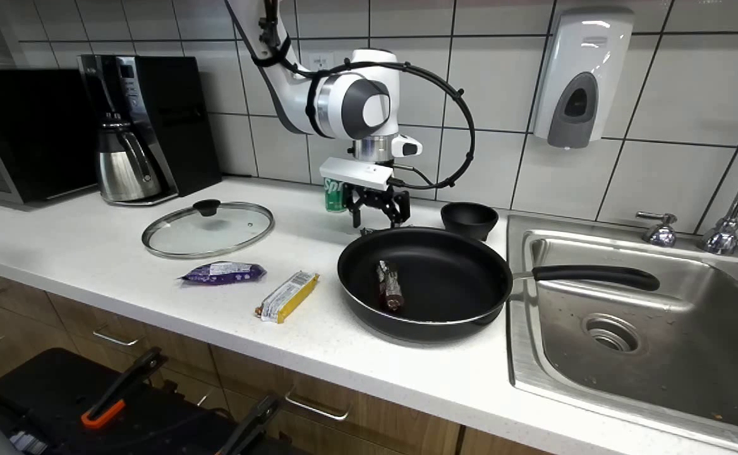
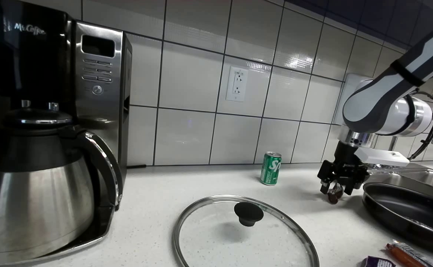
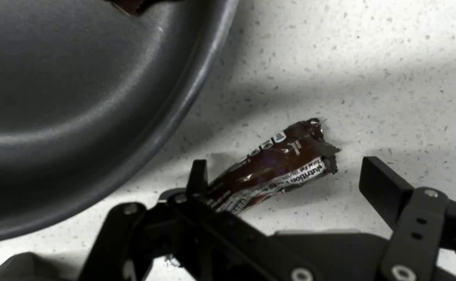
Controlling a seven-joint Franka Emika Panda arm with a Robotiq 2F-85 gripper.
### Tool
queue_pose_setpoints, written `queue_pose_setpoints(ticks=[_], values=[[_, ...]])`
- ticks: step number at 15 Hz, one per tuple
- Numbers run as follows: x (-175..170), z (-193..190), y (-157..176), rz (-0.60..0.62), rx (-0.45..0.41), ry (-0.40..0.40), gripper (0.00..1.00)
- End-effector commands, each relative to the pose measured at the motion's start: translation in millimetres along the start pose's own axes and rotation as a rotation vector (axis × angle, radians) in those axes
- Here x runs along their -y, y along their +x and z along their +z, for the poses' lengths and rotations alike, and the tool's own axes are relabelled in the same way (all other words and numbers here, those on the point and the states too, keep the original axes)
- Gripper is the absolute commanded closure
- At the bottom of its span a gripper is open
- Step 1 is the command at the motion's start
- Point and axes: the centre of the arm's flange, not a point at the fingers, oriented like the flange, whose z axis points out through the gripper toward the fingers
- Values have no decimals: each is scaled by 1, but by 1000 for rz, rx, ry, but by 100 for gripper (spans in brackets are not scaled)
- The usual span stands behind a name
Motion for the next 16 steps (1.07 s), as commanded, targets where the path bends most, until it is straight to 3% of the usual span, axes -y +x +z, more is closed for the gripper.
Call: queue_pose_setpoints(ticks=[1, 5, 6, 7, 16], values=[[-1, -3, 12, 46, 6, -12, 0], [-4, -9, 12, 62, -12, -23, 0], [-5, -8, 12, 69, -12, -27, 25], [-6, -8, 12, 72, -10, -26, 26], [-11, -9, 11, 96, -5, -39, 95]])
